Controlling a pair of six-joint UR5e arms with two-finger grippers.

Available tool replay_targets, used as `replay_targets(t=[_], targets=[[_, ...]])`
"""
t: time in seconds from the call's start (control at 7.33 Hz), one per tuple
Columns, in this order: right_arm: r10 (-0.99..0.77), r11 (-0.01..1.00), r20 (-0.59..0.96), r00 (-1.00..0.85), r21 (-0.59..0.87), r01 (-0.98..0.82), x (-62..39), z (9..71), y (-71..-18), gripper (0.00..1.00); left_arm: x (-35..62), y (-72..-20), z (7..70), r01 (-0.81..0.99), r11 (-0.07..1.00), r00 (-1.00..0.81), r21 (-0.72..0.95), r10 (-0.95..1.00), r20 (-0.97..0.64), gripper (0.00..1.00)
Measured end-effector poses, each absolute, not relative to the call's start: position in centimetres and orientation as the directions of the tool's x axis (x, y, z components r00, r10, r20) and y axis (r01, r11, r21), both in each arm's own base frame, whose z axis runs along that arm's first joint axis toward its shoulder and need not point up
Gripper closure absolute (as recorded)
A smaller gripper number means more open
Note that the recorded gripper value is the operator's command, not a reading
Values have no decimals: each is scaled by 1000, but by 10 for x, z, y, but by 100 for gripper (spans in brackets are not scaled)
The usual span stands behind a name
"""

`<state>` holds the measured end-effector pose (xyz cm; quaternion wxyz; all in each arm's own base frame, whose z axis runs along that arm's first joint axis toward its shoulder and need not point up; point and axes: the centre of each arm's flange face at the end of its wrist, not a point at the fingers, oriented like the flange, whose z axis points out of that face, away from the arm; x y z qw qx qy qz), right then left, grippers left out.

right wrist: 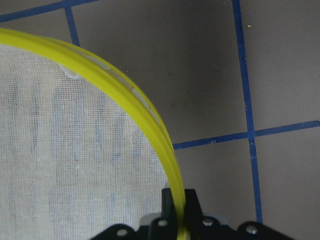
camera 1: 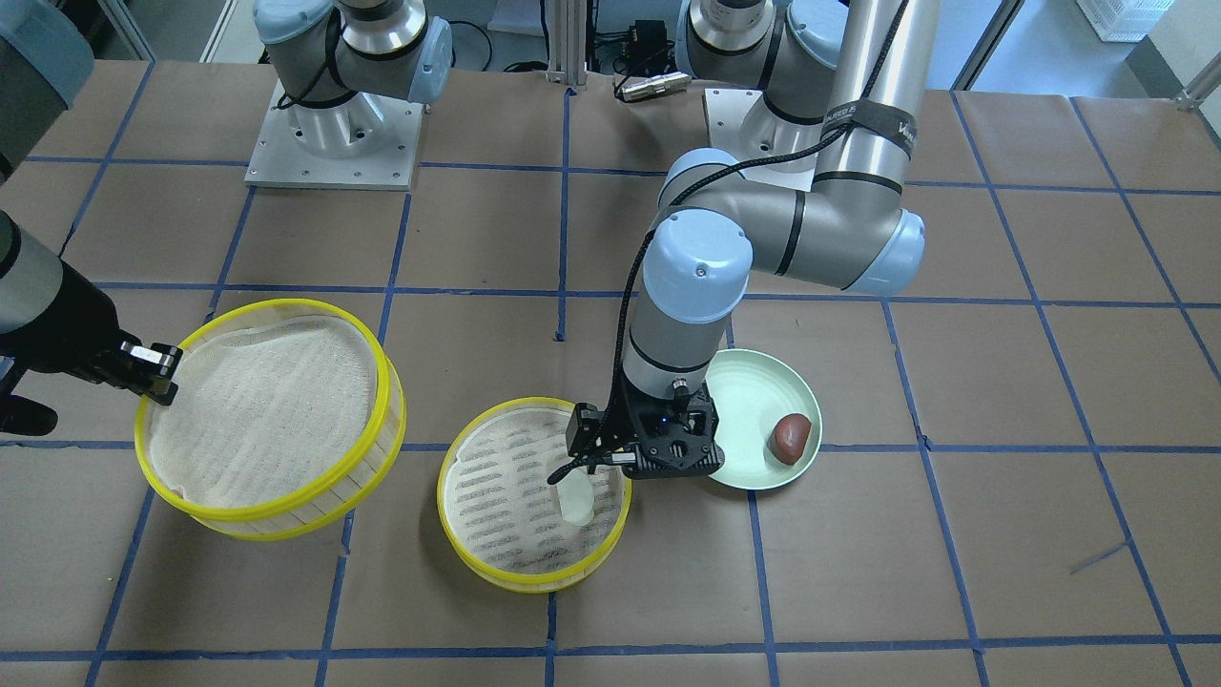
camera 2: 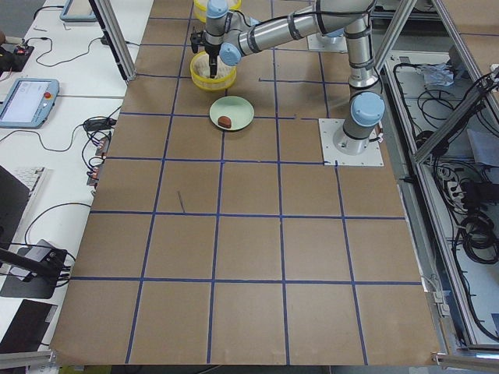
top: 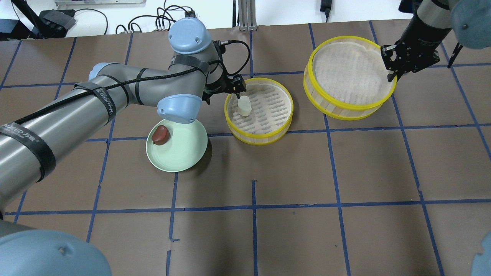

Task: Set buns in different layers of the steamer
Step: 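Lower the top tier onto the steamer with right while left reaches the red bun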

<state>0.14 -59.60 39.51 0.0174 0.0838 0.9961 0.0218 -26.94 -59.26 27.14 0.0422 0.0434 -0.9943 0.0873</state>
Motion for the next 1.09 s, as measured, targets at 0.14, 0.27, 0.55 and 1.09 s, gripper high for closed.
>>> replay_targets(t=[0.14, 0.27, 0.55, 1.09], targets=[[171, 984, -32, -985, 45, 170, 7, 395, -596, 98, -250, -598, 271, -58, 983, -997, -174, -47, 69, 0], [175, 984, -33, -984, 45, 173, 19, 394, -596, 98, -228, -602, 267, -24, 985, -999, -169, -16, 50, 0], [191, 981, -30, -981, 40, 189, 68, 389, -595, 98, -183, -604, 252, 27, 990, -999, -139, 31, 24, 0], [256, 967, -27, -966, 4, 256, 184, 356, -594, 98, -150, -597, 225, 154, 986, -979, -68, 143, -145, 0]])
